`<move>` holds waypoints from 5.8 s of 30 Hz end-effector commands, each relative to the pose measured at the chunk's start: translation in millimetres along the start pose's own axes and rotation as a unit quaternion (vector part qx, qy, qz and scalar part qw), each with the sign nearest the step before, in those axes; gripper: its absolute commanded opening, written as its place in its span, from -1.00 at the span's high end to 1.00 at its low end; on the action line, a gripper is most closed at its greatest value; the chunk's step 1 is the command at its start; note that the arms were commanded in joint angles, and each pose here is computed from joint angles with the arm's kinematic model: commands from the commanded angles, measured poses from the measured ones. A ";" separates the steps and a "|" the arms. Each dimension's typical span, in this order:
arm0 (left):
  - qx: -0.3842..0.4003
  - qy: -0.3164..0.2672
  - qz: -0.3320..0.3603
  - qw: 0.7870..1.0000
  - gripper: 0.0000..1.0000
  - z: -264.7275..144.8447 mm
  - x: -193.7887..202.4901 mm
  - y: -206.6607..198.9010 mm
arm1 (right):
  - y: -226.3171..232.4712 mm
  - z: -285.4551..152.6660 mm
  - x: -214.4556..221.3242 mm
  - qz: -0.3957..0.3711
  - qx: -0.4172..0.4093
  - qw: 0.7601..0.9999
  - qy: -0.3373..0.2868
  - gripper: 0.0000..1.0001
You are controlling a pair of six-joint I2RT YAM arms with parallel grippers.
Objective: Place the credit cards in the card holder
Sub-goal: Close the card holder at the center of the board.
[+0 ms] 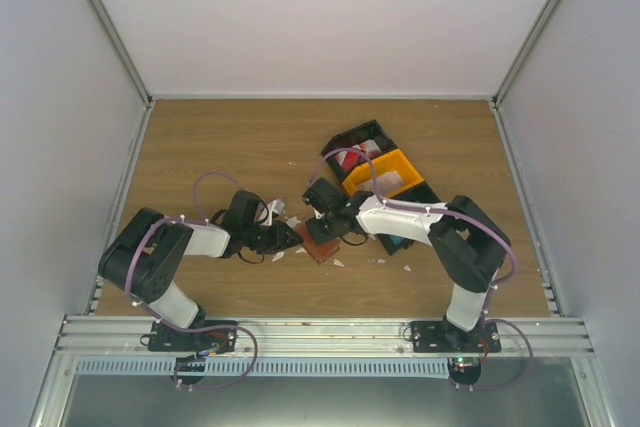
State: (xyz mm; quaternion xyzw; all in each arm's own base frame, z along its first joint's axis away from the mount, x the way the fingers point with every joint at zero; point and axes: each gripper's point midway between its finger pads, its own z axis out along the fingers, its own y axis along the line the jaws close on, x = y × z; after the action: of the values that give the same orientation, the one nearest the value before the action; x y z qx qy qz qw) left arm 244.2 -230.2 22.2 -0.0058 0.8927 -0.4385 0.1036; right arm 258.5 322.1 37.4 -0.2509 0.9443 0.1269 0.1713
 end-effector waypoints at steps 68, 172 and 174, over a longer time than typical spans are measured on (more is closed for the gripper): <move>-0.044 0.011 -0.022 0.999 0.46 11.1 6.3 27.1 | -31.2 32.8 140.2 0.075 -0.076 0.994 0.000 0.99; -0.031 -0.029 0.071 0.997 0.01 -18.5 30.7 -27.6 | 6.4 -67.9 56.1 0.121 -0.081 0.985 -0.089 -0.03; -0.027 -0.037 0.081 0.996 -0.14 -23.2 29.2 -32.4 | 9.6 -63.8 64.3 0.126 -0.093 0.985 -0.072 -0.03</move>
State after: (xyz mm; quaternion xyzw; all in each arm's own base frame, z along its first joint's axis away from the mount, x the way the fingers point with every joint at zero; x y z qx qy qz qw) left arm 202.1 -230.4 35.8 0.0198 0.9092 -0.3927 0.1368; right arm 209.3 286.6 89.7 -0.1376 0.9248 0.2368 0.2642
